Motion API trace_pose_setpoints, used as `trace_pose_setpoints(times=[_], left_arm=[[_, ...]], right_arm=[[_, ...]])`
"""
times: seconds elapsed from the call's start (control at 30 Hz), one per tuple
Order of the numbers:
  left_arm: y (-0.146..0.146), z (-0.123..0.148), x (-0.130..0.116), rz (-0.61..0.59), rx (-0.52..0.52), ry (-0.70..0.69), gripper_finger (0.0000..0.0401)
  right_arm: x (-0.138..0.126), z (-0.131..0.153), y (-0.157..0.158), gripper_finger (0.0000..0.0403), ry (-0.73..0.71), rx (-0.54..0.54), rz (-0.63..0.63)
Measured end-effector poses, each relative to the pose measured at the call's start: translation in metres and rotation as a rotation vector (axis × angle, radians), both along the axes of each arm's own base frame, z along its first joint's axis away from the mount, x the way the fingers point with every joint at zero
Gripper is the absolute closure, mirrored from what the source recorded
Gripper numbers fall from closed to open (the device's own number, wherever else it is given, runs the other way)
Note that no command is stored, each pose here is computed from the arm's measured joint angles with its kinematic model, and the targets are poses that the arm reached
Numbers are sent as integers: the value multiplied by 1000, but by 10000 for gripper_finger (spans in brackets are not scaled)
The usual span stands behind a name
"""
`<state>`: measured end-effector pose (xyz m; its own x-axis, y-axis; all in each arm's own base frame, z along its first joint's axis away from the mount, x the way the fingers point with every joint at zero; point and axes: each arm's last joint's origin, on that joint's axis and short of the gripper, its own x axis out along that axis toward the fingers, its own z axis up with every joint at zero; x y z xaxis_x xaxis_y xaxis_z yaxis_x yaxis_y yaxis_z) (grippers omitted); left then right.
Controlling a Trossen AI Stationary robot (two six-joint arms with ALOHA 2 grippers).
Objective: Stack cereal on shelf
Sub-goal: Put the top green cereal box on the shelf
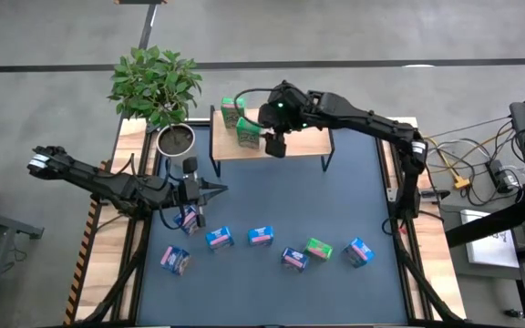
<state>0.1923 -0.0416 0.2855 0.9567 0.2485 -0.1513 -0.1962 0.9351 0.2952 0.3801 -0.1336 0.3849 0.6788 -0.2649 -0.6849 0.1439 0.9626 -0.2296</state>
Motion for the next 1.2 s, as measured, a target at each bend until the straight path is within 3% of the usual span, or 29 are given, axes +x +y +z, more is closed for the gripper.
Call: trace_pose_setpoints(times=[0.23, 0.47, 0.63, 1.2], left_arm=[[0, 0, 0, -3, 24, 5, 401], [0, 0, 0, -2, 40, 9, 401], [0, 0, 0, -3, 44, 10, 401], [0, 0, 0, -3, 44, 11, 401]], right_arm=[[-24, 18, 9, 204, 58, 46, -23], [-11, -18, 2, 312, 115, 74, -43], [5, -41, -5, 386, 73, 1, -84], [25, -44, -12, 390, -120, -105, -46]])
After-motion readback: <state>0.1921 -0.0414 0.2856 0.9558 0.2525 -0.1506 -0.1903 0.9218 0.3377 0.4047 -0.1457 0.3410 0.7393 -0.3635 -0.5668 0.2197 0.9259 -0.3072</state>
